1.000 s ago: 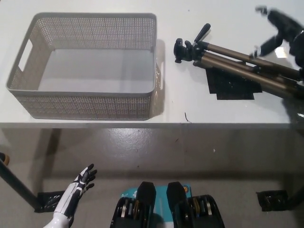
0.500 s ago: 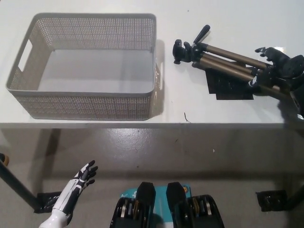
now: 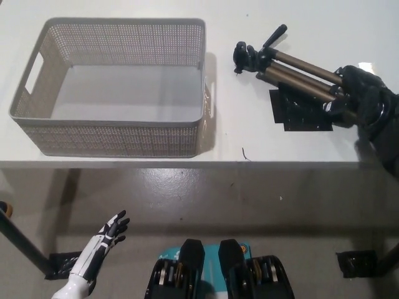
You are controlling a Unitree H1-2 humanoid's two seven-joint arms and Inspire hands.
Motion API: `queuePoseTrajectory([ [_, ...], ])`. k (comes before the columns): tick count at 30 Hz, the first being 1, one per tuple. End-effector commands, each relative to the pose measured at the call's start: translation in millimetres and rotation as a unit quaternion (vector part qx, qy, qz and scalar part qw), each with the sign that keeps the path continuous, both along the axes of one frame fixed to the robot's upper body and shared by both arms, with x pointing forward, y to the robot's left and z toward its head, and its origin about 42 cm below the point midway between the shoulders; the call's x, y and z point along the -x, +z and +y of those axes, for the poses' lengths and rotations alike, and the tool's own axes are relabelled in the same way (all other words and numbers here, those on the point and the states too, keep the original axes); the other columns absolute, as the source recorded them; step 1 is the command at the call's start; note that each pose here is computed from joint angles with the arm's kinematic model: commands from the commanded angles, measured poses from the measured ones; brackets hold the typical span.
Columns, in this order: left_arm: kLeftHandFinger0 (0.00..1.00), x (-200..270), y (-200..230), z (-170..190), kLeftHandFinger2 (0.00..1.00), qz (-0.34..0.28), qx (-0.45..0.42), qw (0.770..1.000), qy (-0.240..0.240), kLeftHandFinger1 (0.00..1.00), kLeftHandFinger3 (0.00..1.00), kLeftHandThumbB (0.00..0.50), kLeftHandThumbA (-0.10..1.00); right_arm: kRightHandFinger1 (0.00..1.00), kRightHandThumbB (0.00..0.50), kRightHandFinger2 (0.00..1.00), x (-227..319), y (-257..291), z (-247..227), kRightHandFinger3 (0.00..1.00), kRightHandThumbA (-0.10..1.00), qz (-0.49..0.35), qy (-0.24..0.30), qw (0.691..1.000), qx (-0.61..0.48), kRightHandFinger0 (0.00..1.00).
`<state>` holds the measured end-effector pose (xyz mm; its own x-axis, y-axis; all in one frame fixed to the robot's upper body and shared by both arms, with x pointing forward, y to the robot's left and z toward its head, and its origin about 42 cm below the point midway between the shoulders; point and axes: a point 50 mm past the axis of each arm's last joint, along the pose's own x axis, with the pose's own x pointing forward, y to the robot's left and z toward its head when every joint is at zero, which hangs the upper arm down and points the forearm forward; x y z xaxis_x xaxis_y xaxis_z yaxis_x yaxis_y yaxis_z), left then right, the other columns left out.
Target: The robot uses its right hand to pick the tripod on the desk and places it into a rectangular container on the left.
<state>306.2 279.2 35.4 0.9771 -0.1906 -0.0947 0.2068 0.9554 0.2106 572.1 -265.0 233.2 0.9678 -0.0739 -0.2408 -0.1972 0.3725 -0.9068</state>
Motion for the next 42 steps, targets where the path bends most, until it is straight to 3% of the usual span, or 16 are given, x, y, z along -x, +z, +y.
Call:
queuePoseTrajectory([
  [1, 1.0, -11, 16, 0, 1.0, -0.039, -0.01, 0.999, -0.02, 1.0, 1.0, 0.5, 1.0, 0.63, 0.198, 0.92, 6, -8, -6, 0.87, -0.1, -0.078, 0.005, 0.997, 0.021, 0.14],
  [8, 1.0, -10, 15, 0, 1.0, -0.036, -0.007, 0.999, -0.022, 1.0, 1.0, 0.5, 1.0, 0.67, 0.2, 0.98, 4, -2, -7, 0.9, -0.1, -0.101, 0.012, 0.995, 0.014, 0.14],
  [11, 1.0, -9, 14, 1, 1.0, -0.038, -0.006, 0.999, -0.023, 1.0, 1.0, 0.5, 1.0, 0.68, 0.195, 1.0, 1, 9, -8, 0.98, -0.1, -0.123, 0.016, 0.992, 0.01, 0.15],
  [13, 1.0, -10, 14, 2, 1.0, -0.042, -0.004, 0.999, -0.024, 1.0, 1.0, 0.5, 1.0, 0.57, 0.199, 0.94, -2, 23, -9, 0.95, -0.1, -0.161, 0.025, 0.987, 0.0, 0.11],
  [14, 1.0, -10, 15, 1, 1.0, -0.042, -0.005, 0.999, -0.024, 1.0, 1.0, 0.5, 1.0, 0.59, 0.169, 0.97, -6, 38, -10, 0.97, -0.1, -0.182, 0.027, 0.983, -0.01, 0.11],
  [15, 1.0, -10, 15, 1, 1.0, -0.044, -0.007, 0.999, -0.023, 1.0, 1.0, 0.5, 1.0, 0.74, 0.164, 1.0, -10, 58, -11, 0.95, -0.1, -0.213, 0.028, 0.976, -0.026, 0.31],
  [17, 1.0, -10, 15, 0, 1.0, -0.041, -0.007, 0.999, -0.026, 1.0, 1.0, 0.5, 1.0, 0.42, 0.148, 0.8, -16, 92, -9, 0.9, -0.1, -0.254, 0.035, 0.966, -0.045, 0.02],
  [18, 1.0, -10, 14, -1, 1.0, -0.041, -0.008, 0.999, -0.026, 1.0, 1.0, 0.5, 1.0, 0.34, 0.144, 0.77, -18, 114, -7, 0.86, -0.1, -0.285, 0.042, 0.956, -0.054, 0.0],
  [20, 1.0, -10, 14, -1, 1.0, -0.04, -0.007, 0.999, -0.024, 1.0, 1.0, 0.5, 1.0, 0.38, 0.135, 0.84, -20, 147, -6, 0.86, -0.1, -0.318, 0.054, 0.945, -0.054, 0.0],
  [22, 1.0, -10, 12, 0, 1.0, -0.038, -0.007, 0.999, -0.022, 1.0, 1.0, 0.5, 1.0, 0.5, 0.129, 0.94, -18, 182, -7, 0.99, -0.1, -0.353, 0.059, 0.931, -0.067, 0.0],
  [23, 1.0, -10, 11, 1, 1.0, -0.039, -0.006, 0.999, -0.023, 1.0, 1.0, 0.5, 1.0, 0.54, 0.147, 0.93, -15, 212, -5, 1.0, -0.1, -0.38, 0.069, 0.919, -0.074, 0.01],
  [30, 1.0, -8, 10, 0, 1.0, -0.035, -0.013, 0.999, -0.026, 1.0, 1.0, 0.5, 1.0, 0.49, 0.154, 0.83, 5, 284, 10, 1.0, -0.1, -0.467, 0.124, 0.874, -0.051, 0.0],
  [32, 1.0, -7, 9, 2, 1.0, -0.03, -0.016, 0.999, -0.025, 1.0, 1.0, 0.5, 1.0, 0.43, 0.151, 0.79, 13, 306, 21, 0.96, -0.1, -0.483, 0.142, 0.863, -0.048, 0.0],
  [36, 1.0, -5, 10, 3, 1.0, -0.032, -0.017, 0.999, -0.026, 1.0, 1.0, 0.5, 1.0, 0.46, 0.109, 0.84, 30, 335, 53, 0.99, -0.1, -0.503, 0.184, 0.844, -0.036, 0.0],
  [38, 1.0, -5, 9, 3, 1.0, -0.032, -0.012, 0.999, -0.032, 1.0, 1.0, 0.5, 1.0, 0.48, 0.142, 0.85, 39, 343, 74, 1.0, -0.1, -0.513, 0.21, 0.832, -0.026, 0.0],
  [42, 1.0, -2, 2, 2, 1.0, -0.025, -0.011, 0.999, -0.036, 1.0, 1.0, 0.5, 1.0, 0.51, 0.148, 0.86, 55, 348, 120, 1.0, -0.1, -0.513, 0.251, 0.821, -0.005, 0.0],
])
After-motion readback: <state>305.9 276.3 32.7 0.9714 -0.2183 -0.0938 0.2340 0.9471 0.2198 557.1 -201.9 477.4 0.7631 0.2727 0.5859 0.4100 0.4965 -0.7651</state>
